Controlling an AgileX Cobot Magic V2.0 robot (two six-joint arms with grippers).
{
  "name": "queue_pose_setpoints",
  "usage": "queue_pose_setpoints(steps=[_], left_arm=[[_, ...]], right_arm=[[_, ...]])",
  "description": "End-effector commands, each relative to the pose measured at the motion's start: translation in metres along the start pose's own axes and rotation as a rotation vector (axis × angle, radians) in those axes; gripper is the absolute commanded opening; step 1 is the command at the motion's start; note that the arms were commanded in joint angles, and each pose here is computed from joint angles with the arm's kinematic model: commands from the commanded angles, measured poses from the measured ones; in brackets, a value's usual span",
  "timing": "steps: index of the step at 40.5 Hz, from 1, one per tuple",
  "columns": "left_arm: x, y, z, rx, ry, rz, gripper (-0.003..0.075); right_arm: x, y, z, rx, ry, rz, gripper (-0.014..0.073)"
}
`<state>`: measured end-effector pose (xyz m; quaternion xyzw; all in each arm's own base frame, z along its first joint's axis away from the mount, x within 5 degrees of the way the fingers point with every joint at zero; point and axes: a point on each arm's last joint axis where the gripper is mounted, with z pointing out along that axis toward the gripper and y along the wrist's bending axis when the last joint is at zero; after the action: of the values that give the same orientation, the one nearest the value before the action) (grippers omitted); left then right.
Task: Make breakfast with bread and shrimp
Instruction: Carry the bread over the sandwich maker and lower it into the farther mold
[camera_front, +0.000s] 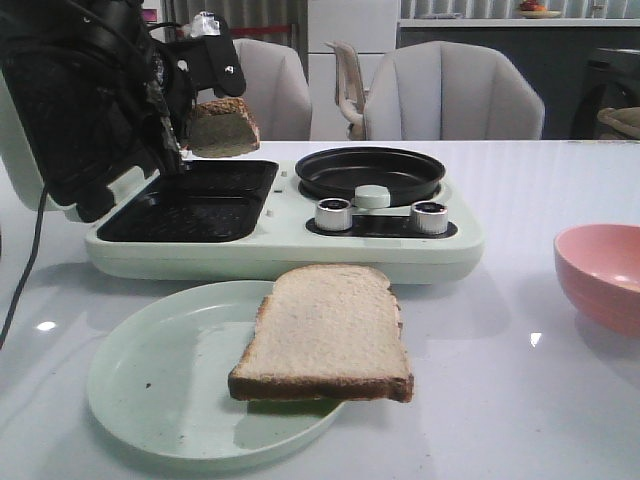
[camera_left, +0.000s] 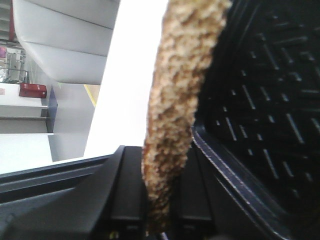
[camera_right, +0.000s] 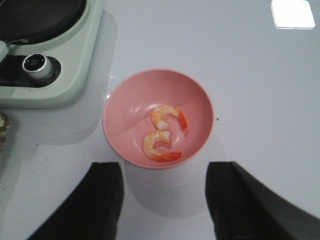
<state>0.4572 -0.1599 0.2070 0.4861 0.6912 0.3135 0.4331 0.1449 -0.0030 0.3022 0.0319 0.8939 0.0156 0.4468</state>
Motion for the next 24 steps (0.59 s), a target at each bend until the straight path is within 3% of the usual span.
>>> queue_pose_setpoints(steps=[1, 11, 24], left_arm=[[-0.005, 0.032, -0.023, -0.081, -0.02, -0.021, 0.0222], [-0.007, 0.021, -0.03, -0.06, -0.013, -0.003, 0.0222], [-0.019, 0.016, -0.036, -0.06, -0.033, 0.009, 0.0302]], right_arm=[[-0.014, 0.0, -0.005, 0.001, -0.1, -0.017, 0.0486], [-0.014, 0.0, -0.005, 0.001, -0.1, -0.017, 0.0486], [-0.014, 0.0, -0.005, 0.001, -0.1, -0.017, 0.0486]])
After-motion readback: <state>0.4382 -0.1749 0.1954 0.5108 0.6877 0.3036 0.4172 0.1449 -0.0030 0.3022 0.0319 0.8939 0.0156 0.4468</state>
